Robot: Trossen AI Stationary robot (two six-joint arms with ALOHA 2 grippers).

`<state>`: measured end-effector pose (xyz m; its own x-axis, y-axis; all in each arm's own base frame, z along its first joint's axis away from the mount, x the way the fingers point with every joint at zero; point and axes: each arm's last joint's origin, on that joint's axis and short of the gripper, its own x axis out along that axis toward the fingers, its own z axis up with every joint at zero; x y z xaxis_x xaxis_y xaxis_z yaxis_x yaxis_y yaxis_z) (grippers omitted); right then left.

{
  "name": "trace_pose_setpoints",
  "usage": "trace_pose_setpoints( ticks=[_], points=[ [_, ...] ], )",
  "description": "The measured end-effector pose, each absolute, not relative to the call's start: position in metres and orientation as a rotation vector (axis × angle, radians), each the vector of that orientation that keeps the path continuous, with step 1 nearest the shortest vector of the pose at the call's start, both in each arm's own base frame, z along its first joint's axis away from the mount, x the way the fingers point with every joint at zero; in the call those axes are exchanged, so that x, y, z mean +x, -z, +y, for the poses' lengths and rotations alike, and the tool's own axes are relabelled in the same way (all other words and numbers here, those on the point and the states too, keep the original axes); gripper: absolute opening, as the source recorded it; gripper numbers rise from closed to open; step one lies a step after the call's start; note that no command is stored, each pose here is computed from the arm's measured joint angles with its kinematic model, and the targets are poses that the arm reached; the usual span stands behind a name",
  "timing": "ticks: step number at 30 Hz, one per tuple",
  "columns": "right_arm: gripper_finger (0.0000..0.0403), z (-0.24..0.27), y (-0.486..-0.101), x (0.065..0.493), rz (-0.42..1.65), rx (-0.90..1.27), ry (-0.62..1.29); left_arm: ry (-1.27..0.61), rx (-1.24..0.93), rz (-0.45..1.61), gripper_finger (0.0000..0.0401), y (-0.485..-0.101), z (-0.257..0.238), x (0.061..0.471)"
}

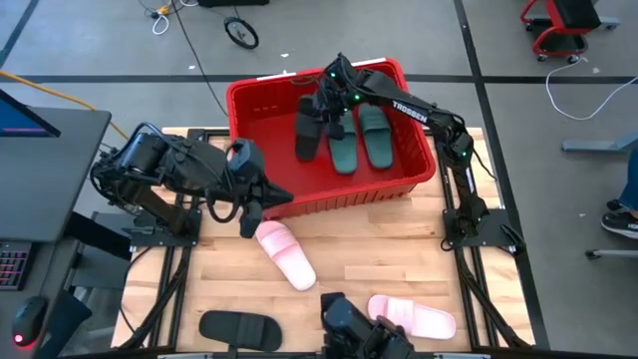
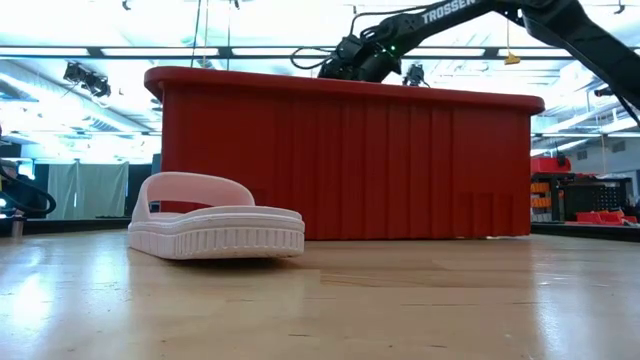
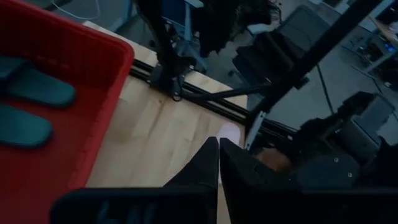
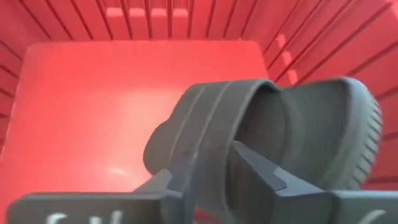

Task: Pick and place slides into bin
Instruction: Put the right black slide into the red bin

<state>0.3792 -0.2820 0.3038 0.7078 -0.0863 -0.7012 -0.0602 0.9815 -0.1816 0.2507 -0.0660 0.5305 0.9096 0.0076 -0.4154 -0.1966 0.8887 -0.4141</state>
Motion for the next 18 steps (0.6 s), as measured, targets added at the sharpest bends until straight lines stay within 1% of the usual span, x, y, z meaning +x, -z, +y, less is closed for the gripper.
trace_pose_setpoints(
  ticks=[4, 11, 15, 18],
  points=[
    [0.0139, -0.283, -0.295, 0.378, 0.822, -0.172, 0.036, -0.146, -0.478, 0.405, 0.0021, -0.531, -0.065, 0.251],
    [0.0201, -0.285, -0.29, 0.376, 0.915, -0.136, 0.227, -0.172, -0.484, 0.394, 0.0005, -0.531, -0.064, 0.251],
    [0.0226, -0.291, -0.293, 0.376, 0.901, -0.152, 0.299, -0.178, -0.509, 0.392, 0.001, -0.531, -0.064, 0.251],
    [0.0234, -0.294, -0.296, 0.378, 0.868, -0.184, 0.342, -0.182, -0.524, 0.391, 0.0022, -0.531, -0.064, 0.251]
  ],
)
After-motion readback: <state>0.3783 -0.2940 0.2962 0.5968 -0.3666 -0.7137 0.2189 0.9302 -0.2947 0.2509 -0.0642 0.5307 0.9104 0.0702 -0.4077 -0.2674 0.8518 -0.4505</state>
